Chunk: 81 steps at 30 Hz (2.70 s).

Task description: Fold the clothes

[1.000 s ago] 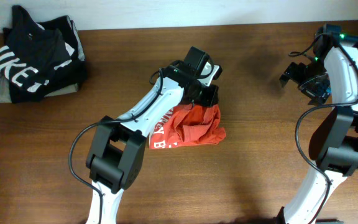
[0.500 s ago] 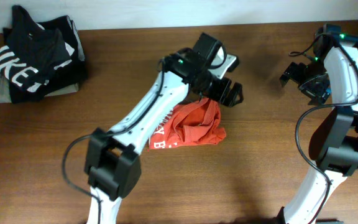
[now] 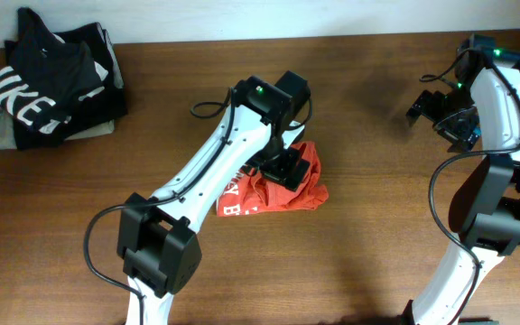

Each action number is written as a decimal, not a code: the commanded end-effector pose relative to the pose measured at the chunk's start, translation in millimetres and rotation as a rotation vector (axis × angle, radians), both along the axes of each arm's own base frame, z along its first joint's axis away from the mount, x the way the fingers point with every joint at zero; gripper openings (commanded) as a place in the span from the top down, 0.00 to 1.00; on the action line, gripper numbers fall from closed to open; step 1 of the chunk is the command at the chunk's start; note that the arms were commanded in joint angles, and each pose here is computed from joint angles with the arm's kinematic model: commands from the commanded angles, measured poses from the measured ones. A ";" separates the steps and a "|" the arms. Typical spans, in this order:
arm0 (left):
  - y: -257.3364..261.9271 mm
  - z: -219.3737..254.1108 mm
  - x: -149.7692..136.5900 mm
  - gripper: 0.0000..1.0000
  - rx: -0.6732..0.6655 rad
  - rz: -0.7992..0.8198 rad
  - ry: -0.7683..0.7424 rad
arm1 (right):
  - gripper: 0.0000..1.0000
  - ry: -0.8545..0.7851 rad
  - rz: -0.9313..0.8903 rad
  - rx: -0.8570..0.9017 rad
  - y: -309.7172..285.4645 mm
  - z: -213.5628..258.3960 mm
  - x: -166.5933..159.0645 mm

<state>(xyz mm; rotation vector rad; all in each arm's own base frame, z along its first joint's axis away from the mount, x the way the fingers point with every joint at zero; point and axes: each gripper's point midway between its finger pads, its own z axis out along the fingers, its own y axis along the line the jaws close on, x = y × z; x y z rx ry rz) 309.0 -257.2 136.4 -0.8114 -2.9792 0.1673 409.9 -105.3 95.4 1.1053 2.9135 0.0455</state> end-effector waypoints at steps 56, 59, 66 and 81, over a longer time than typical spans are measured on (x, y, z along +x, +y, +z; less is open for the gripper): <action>-58.2 -19.3 14.0 0.41 -0.108 -0.049 -0.038 | 0.01 -0.015 0.003 -0.009 -1.8 4.2 3.8; -57.8 -40.6 21.8 0.41 -0.144 -0.012 0.034 | 0.01 -0.015 0.003 -0.009 -1.8 4.2 3.8; -95.2 -66.2 17.0 0.48 -0.262 -0.052 0.098 | 0.01 -0.015 0.002 -0.009 -1.8 4.2 3.8; -131.4 -63.2 59.1 0.94 -0.397 -0.081 -0.086 | 0.01 -0.015 0.003 -0.009 -1.8 4.2 3.8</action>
